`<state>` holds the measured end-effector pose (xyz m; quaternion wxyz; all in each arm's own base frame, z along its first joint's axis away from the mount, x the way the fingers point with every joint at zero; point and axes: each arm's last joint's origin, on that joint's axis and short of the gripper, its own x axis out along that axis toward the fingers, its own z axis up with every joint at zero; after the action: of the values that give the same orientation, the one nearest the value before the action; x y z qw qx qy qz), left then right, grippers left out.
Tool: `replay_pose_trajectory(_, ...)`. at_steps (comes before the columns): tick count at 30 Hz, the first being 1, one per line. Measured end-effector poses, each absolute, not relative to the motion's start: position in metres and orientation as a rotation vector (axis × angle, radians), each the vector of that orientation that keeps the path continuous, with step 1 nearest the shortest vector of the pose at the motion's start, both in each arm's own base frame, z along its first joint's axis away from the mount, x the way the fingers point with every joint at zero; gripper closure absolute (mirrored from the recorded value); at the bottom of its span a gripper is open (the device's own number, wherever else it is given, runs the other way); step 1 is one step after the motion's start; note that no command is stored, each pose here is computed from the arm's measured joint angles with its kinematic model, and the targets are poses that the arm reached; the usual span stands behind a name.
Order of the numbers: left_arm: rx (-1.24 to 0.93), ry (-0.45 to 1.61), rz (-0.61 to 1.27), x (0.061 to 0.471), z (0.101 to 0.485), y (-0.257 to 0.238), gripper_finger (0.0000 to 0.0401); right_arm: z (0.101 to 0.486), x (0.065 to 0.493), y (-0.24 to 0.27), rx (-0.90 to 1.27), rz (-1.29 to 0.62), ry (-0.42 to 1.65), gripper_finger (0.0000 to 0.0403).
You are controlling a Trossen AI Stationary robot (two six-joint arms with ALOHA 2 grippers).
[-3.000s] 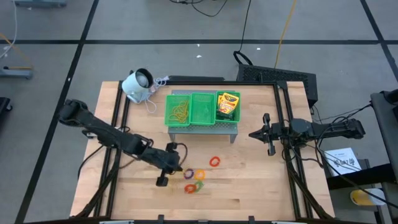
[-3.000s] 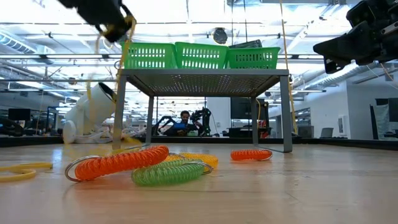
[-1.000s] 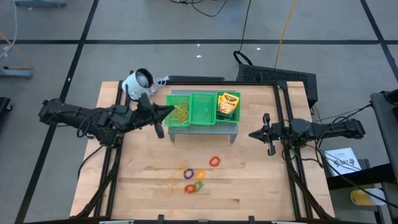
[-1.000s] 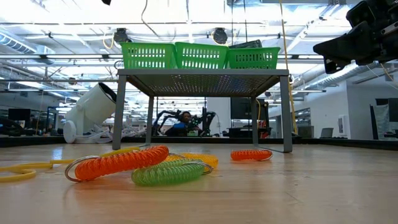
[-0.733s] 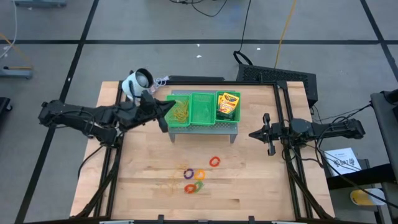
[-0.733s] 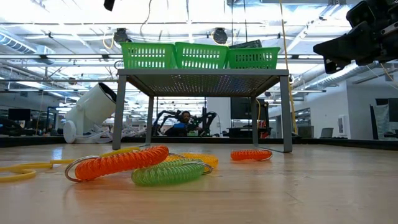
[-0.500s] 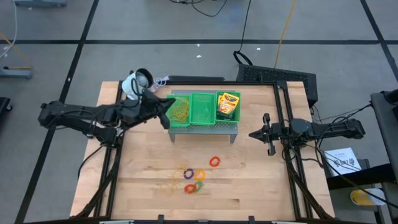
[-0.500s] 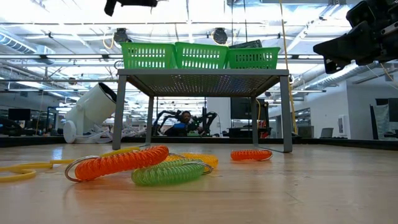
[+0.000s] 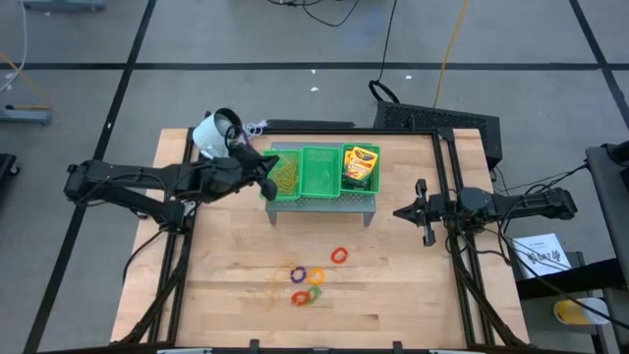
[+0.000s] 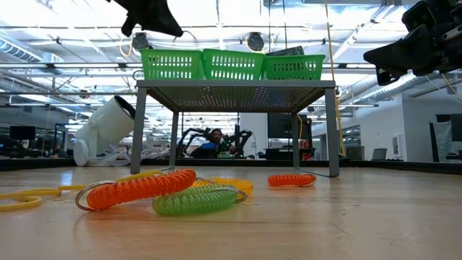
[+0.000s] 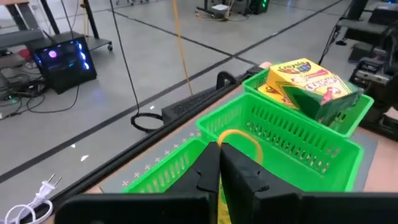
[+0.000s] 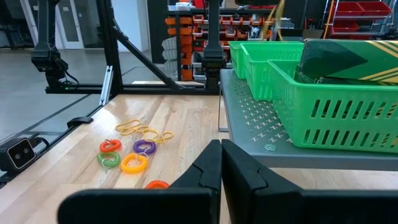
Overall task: Pick & Place Office Desk Supplies
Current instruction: Put the yellow rubber band into the left green basket
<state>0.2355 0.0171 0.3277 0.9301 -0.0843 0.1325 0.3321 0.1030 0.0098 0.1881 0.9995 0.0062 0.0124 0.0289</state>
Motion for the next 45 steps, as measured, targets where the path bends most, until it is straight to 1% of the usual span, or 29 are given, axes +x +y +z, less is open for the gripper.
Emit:
replay_pose_trajectory(6, -0.167, 0.322, 0.732, 0.240, 0.317, 0.018, 0.0397, 0.188, 0.103, 0.010, 0.012, 0.057, 0.025, 0.0403)
replay_pose_trajectory(12, -0.208, 0.360, 0.771, 0.240, 0.310, 0.019, 0.0388, 0.188, 0.103, 0.010, 0.012, 0.057, 0.026, 0.0403)
replay_pose_trajectory(16, -0.233, 0.385, 0.794, 0.237, 0.307, 0.019, 0.0397, 0.188, 0.103, 0.010, 0.012, 0.058, 0.025, 0.0403)
replay_pose_trajectory(22, -0.264, 0.401, 0.812, 0.236, 0.303, 0.019, 0.0385, 0.188, 0.103, 0.010, 0.012, 0.057, 0.025, 0.0403)
replay_pose_trajectory(27, -0.265, 0.418, 0.797, 0.240, 0.300, 0.019, 0.0397, 0.188, 0.103, 0.010, 0.012, 0.058, 0.025, 0.0403)
replay_pose_trajectory(33, -0.255, 0.435, 0.791, 0.244, 0.296, 0.019, 0.0374, 0.188, 0.103, 0.010, 0.012, 0.057, 0.025, 0.0403)
replay_pose_trajectory(36, -0.246, 0.454, 0.792, 0.244, 0.294, 0.018, 0.0371, 0.188, 0.103, 0.010, 0.012, 0.057, 0.025, 0.0403)
replay_pose_trajectory(45, -0.243, 0.450, 0.790, 0.246, 0.294, 0.018, 0.0386, 0.188, 0.103, 0.010, 0.012, 0.057, 0.025, 0.0403)
